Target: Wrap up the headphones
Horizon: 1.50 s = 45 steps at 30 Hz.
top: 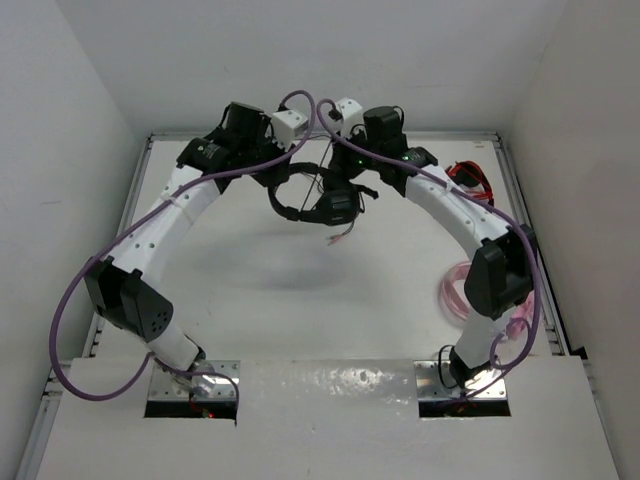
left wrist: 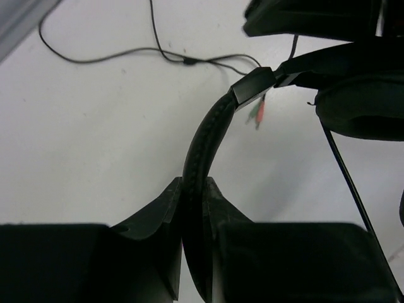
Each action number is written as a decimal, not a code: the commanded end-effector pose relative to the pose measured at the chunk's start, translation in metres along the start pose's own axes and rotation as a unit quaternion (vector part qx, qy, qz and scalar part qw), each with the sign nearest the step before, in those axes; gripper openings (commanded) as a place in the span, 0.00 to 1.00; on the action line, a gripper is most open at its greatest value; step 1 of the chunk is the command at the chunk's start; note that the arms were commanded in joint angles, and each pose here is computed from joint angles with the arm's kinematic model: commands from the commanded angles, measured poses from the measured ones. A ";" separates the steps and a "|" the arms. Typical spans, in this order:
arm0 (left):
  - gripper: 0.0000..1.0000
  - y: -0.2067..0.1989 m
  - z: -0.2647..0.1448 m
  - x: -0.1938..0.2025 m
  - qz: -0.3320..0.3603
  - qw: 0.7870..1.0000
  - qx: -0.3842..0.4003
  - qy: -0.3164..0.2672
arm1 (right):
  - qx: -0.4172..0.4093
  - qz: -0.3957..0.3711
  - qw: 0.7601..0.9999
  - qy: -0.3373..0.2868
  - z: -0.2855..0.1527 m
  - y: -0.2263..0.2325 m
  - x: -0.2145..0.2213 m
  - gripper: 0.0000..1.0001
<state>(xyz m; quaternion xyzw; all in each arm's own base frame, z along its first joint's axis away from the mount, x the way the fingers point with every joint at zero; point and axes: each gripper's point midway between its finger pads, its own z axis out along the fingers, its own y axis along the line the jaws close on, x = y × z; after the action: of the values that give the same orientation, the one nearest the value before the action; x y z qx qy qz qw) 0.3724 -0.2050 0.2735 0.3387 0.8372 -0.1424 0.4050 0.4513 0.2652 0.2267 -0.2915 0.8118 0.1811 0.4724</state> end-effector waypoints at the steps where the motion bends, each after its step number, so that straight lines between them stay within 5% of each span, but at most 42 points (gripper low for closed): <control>1: 0.00 -0.074 -0.044 -0.017 -0.002 0.986 0.162 -0.022 | -0.080 0.097 0.982 -0.139 0.014 0.008 -0.064 0.14; 3: 0.00 -0.073 -0.054 -0.034 0.004 0.986 0.161 -0.044 | -0.126 0.107 0.976 -0.140 0.019 0.023 -0.058 0.44; 5: 0.00 -0.071 -0.059 -0.046 0.004 0.986 0.155 -0.058 | -0.155 0.119 0.972 -0.131 0.026 0.033 -0.043 0.61; 17: 0.00 -0.032 -0.092 -0.094 -0.026 0.985 0.110 -0.129 | -0.169 0.132 0.973 -0.091 0.024 0.044 0.031 0.81; 21: 0.00 -0.015 -0.101 -0.111 -0.042 0.982 0.098 -0.157 | -0.170 0.121 0.977 -0.044 0.027 0.043 0.056 0.99; 33: 0.00 0.008 -0.119 -0.150 -0.050 0.973 0.055 -0.218 | -0.046 0.072 0.984 -0.155 0.013 0.004 0.038 0.99; 45: 0.00 0.019 -0.139 -0.186 -0.055 0.960 0.028 -0.274 | -0.018 0.097 0.981 -0.166 0.096 -0.026 0.027 0.90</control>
<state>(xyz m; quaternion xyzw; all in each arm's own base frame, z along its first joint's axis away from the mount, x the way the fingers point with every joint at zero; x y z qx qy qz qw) 0.3861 -0.2042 0.4663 0.2685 0.7441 -0.2593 0.5541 0.4886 0.2799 0.1324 -0.1968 0.7671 0.2876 0.5386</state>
